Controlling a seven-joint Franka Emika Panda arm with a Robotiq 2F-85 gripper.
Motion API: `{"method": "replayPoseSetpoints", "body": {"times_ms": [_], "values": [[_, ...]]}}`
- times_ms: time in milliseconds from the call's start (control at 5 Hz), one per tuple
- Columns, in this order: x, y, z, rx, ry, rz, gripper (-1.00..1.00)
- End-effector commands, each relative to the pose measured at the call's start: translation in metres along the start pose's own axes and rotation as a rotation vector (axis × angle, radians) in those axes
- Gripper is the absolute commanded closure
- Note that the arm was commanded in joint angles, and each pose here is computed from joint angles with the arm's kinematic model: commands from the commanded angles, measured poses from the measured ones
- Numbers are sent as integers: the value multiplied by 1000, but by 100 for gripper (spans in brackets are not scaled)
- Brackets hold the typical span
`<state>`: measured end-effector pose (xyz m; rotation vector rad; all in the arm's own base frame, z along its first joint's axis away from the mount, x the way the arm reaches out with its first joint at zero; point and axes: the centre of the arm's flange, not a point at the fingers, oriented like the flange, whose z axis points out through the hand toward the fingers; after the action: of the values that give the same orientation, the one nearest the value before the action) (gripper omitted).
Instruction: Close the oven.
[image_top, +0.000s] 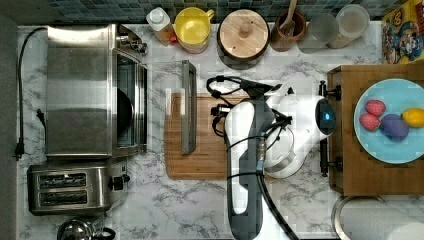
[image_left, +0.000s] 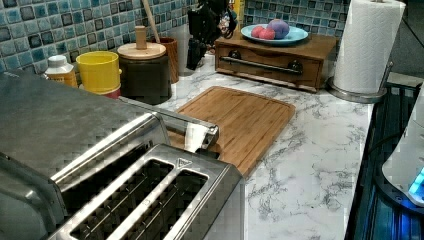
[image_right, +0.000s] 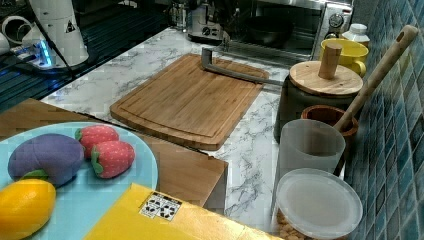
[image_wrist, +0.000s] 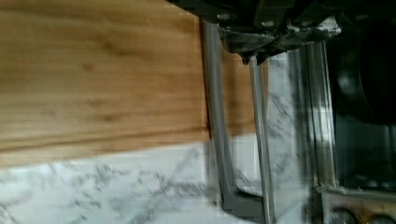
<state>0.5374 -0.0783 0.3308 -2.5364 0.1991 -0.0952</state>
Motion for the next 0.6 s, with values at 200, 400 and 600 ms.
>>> {"method": "replayPoseSetpoints", "body": {"times_ms": [200, 400, 600], "values": [[0, 6, 44, 15, 92, -127, 100], [-1, 7, 68, 49, 135, -134, 100], [5, 5, 80, 52, 139, -131, 100]]}}
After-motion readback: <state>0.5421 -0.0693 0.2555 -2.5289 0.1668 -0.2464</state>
